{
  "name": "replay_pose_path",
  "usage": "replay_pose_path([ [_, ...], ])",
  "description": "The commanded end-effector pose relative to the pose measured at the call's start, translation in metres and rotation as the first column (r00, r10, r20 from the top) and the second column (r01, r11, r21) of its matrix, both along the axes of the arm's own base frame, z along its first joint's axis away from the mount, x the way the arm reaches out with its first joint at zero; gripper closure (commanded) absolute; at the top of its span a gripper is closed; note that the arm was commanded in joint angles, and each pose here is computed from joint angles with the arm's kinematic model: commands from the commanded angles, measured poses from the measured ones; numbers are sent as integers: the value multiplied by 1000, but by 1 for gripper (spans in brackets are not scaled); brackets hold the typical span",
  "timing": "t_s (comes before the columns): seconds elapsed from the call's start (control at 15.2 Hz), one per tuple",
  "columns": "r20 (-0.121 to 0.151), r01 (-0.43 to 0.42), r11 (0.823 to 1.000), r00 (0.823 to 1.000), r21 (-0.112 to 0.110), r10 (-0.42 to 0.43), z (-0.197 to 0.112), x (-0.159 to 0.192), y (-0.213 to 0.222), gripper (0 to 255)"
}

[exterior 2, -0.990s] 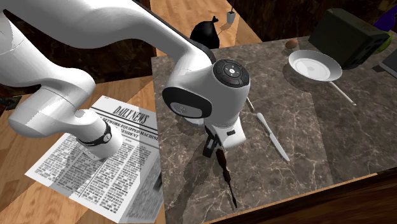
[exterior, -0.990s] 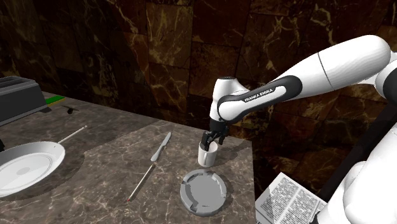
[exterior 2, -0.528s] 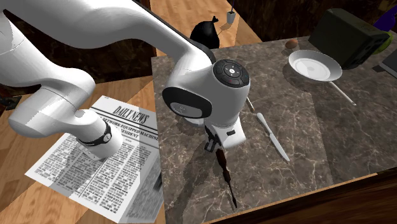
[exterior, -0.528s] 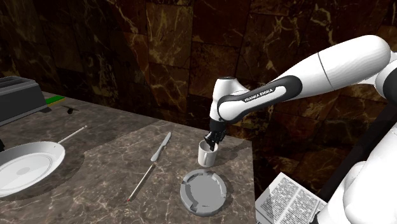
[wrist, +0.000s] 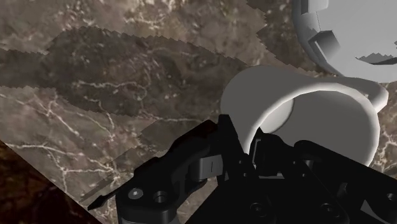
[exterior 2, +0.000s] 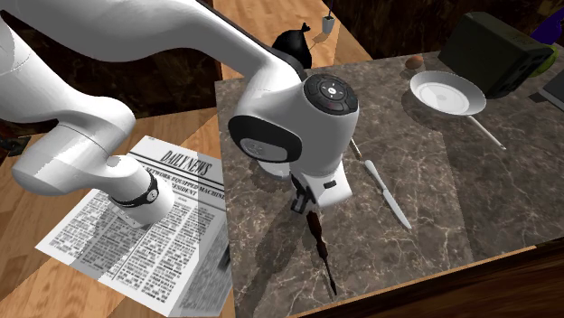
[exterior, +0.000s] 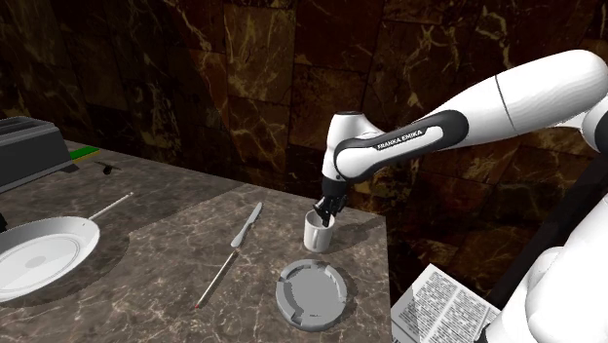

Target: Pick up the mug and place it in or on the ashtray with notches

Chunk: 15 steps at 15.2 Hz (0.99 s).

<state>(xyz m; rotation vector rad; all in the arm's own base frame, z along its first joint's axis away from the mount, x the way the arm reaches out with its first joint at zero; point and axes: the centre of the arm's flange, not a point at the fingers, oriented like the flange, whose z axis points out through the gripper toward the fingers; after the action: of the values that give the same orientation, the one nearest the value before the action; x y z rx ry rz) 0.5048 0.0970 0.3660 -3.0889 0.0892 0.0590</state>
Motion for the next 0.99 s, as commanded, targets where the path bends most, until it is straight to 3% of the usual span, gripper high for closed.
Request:
replay_pose_path([
  [0.0,0,0,1000,1000,0,0,10,0,1,255],
  [0.92,0,0,1000,1000,0,0,84,0,1,255],
])
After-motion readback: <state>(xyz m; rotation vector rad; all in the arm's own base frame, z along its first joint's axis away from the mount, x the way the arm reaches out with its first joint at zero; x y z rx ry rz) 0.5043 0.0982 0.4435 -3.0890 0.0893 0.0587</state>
